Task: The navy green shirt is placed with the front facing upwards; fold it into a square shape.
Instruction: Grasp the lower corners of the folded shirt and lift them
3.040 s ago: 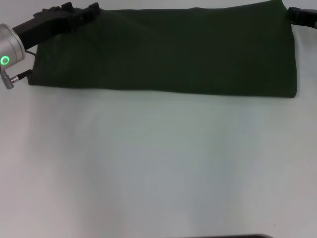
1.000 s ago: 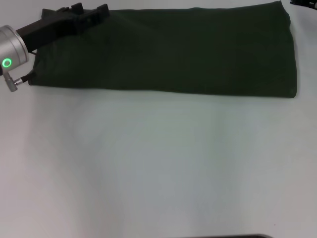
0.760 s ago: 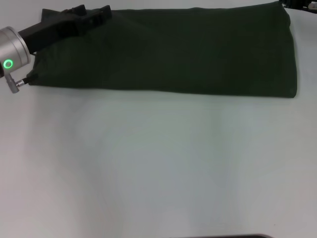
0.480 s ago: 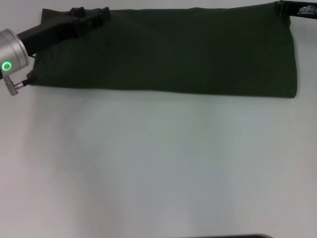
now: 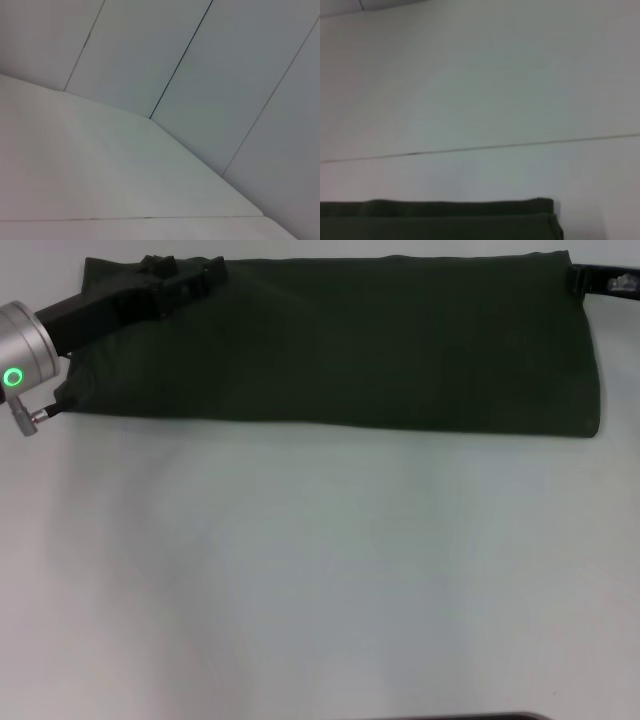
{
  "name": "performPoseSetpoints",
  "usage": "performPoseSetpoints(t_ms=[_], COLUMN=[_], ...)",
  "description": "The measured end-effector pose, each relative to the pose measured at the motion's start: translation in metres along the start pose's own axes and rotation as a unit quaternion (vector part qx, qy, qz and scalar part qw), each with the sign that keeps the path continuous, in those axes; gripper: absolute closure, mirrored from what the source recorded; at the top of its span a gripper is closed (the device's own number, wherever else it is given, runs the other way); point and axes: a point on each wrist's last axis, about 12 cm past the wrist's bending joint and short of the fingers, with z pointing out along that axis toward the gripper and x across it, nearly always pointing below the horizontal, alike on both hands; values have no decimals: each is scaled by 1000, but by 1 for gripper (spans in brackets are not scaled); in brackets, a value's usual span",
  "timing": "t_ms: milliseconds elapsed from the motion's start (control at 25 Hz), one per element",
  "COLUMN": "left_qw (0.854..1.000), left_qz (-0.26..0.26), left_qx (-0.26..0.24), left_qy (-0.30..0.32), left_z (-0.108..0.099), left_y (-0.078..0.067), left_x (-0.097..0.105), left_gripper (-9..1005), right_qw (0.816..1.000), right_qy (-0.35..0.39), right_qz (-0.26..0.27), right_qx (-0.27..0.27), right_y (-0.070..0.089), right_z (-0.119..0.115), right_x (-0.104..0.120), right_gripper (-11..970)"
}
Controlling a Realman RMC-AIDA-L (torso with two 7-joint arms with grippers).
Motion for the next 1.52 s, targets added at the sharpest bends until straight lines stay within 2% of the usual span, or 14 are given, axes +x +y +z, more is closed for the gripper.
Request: performPoseSetpoints(t_ms=[360,560,880,1280,1520], left_qw=[1000,1000,1000,999,999], left_qz=[0,6,18,31,34], left_qx=[-4,-6,-2,22,21], left_qy=[-1,-1,8,15,15], left_z=[-1,-1,-5,-17,-23], left_y=[1,2,2,-3,-2], left_x=[-1,-3,-2,-1,0], left_gripper=[88,88,88,87,87], right_qw=[1000,1000,996,977,968], right_qy=[4,-8,-27,-23,-10], right_qz=[-12,-4,23,77,107], right_qx=[13,-1,-80,-199,-227], right_y=[7,5,-8,-31,-51], right_z=[6,-2,-28,-75,-98], right_x=[8,4,24,50,49], right_gripper=[945,945,945,944,652])
